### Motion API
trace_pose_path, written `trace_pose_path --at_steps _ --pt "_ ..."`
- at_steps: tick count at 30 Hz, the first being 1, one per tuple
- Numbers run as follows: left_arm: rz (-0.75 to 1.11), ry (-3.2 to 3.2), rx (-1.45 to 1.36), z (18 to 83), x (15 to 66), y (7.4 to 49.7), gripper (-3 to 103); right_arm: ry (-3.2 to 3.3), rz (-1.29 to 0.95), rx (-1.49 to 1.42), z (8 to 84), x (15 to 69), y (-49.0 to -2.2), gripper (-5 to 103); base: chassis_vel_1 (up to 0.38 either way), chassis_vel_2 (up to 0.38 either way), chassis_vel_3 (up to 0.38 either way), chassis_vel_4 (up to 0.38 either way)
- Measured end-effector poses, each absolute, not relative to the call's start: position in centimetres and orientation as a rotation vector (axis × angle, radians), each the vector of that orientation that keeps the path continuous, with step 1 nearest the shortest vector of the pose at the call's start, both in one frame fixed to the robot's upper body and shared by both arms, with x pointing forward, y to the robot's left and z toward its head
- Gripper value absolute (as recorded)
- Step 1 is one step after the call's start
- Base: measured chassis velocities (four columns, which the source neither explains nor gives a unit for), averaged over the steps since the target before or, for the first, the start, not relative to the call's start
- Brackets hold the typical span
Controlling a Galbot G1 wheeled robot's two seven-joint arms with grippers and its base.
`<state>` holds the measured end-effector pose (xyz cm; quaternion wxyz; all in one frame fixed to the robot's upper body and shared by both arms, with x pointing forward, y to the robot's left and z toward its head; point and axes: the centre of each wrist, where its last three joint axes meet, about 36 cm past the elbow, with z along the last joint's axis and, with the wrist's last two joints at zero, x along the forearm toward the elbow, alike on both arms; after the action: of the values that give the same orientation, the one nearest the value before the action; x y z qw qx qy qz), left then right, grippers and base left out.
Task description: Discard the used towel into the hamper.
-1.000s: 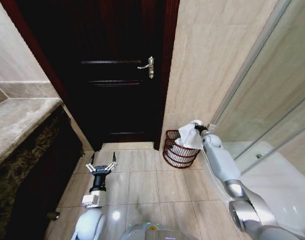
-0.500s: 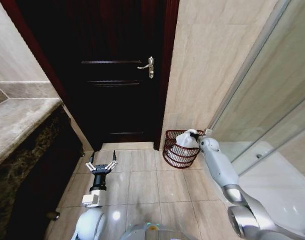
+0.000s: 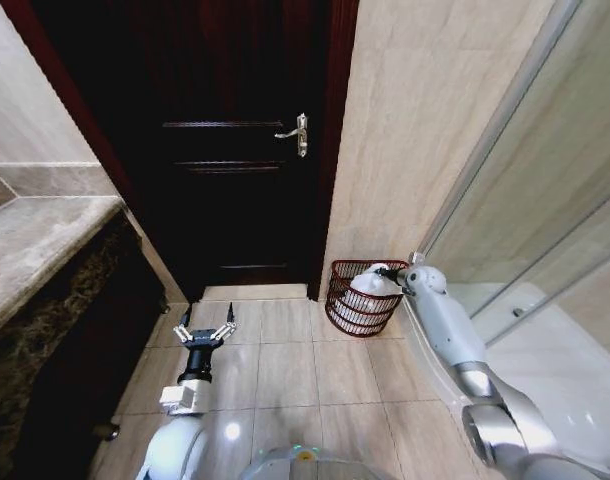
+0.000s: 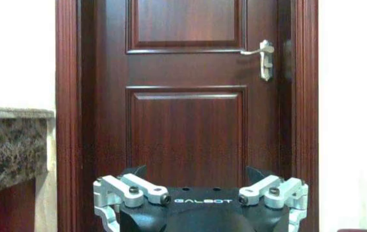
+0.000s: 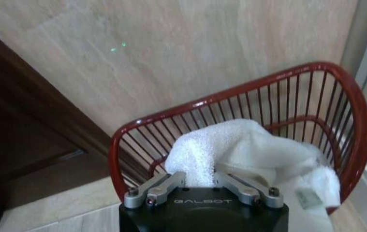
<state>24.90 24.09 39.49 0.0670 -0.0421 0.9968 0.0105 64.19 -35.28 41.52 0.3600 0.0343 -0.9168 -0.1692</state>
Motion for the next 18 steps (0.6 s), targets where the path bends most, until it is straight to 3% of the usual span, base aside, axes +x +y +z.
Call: trace_pose_path --at_steps 18 --pt "0.062 3.013 -0.126 38.9 24.4 24.2 100 -2.308 -0.437 0.107 36.3 65.4 -34.6 6 0.0 0.0 0.0 0.0"
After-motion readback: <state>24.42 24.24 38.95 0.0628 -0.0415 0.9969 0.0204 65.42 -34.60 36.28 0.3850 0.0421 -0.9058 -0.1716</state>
